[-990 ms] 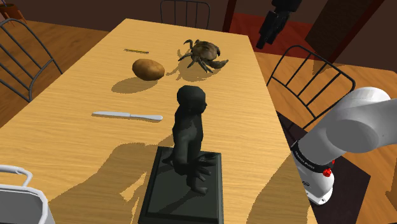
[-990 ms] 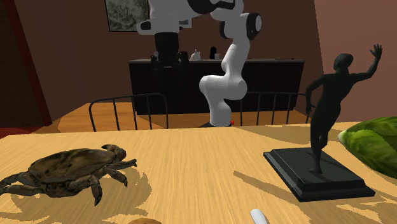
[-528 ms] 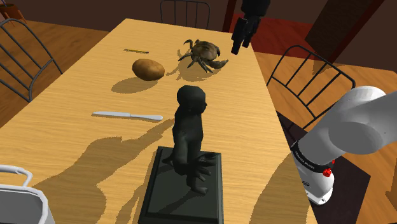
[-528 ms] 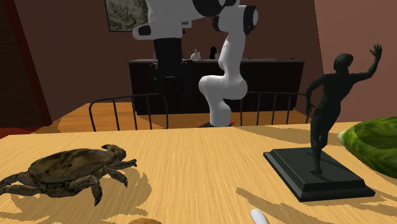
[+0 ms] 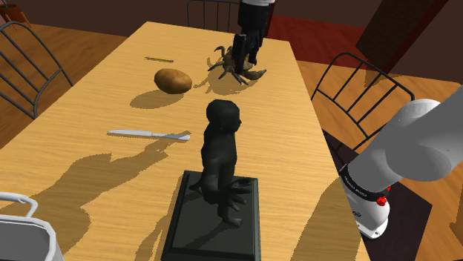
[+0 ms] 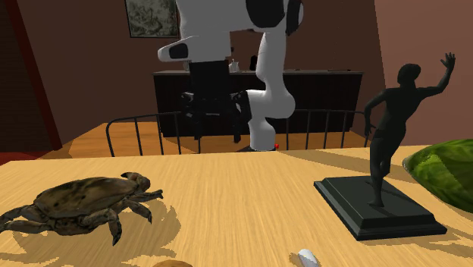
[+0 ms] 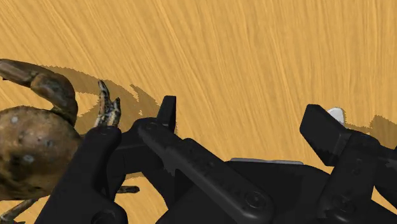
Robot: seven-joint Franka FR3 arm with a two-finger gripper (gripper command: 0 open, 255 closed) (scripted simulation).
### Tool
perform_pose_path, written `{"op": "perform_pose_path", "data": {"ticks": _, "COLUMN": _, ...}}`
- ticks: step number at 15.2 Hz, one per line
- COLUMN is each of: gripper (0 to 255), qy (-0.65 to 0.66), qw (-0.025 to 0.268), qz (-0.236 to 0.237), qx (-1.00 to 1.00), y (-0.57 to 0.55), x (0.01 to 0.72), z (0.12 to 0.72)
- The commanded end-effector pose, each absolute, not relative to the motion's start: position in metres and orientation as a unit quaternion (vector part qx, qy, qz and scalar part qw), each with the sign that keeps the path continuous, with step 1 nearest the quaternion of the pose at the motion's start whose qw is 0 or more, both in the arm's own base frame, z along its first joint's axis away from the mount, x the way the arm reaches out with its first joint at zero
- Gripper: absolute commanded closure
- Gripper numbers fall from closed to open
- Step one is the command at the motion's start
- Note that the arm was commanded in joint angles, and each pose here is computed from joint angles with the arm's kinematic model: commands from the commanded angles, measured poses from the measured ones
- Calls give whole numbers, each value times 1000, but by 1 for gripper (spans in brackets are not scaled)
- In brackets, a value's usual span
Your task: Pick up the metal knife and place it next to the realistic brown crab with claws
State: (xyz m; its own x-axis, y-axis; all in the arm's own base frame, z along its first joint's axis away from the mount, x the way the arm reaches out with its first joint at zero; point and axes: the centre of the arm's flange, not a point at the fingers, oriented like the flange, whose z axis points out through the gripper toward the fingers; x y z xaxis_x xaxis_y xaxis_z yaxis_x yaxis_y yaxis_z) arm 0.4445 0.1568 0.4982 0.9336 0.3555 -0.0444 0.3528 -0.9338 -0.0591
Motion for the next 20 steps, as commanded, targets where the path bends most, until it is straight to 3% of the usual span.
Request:
{"op": "perform_pose_path", "data": {"ticks": 1, "gripper": 0, "qy": -195, "qw": 22, "qz": 33, "qx": -980, "y": 183, "x": 456, "z": 489}}
{"op": "perform_pose_path", "data": {"ticks": 20, "gripper": 0, "qy": -333, "qw": -11, "qz": 90, "qx": -939, "y": 424, "x": 528, "z": 394}}
